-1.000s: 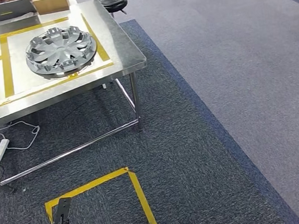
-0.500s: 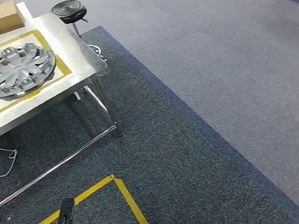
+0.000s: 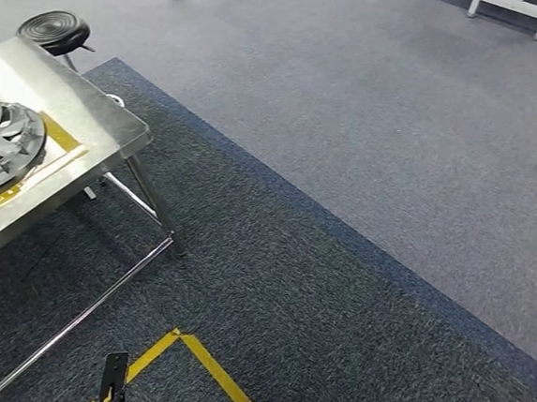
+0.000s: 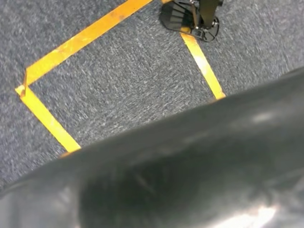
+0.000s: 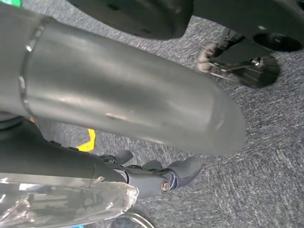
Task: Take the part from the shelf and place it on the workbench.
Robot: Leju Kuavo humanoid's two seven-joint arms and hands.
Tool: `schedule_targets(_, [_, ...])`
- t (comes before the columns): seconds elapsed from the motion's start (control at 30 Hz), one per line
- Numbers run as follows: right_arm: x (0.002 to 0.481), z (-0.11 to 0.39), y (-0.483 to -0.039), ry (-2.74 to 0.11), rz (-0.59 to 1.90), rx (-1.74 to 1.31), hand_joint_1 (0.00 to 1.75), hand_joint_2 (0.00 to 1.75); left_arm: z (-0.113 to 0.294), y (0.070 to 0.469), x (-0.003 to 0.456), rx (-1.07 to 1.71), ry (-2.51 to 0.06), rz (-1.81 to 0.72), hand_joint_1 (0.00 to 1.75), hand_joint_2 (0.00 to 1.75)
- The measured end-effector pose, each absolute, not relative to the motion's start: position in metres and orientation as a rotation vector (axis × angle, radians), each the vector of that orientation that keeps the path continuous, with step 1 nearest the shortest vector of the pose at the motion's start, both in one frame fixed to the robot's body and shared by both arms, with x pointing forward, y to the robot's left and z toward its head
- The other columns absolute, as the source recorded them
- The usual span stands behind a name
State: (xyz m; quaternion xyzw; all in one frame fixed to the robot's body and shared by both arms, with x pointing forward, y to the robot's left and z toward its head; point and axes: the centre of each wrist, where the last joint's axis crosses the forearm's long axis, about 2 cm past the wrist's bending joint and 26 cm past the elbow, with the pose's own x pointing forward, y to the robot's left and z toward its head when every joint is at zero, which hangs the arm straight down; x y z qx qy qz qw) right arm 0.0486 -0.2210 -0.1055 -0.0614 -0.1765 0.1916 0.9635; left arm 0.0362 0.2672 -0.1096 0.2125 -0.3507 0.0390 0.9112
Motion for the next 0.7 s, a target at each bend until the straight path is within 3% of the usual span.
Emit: schedule_targets(0.7, [0.0479, -0.1056, -0.2207, -0.351, 0.387, -0.124, 0.00, 0.00, -0.1097, 0.2682, 0.0366, 0.431, -0.752, 0.083, 0.00, 0.00])
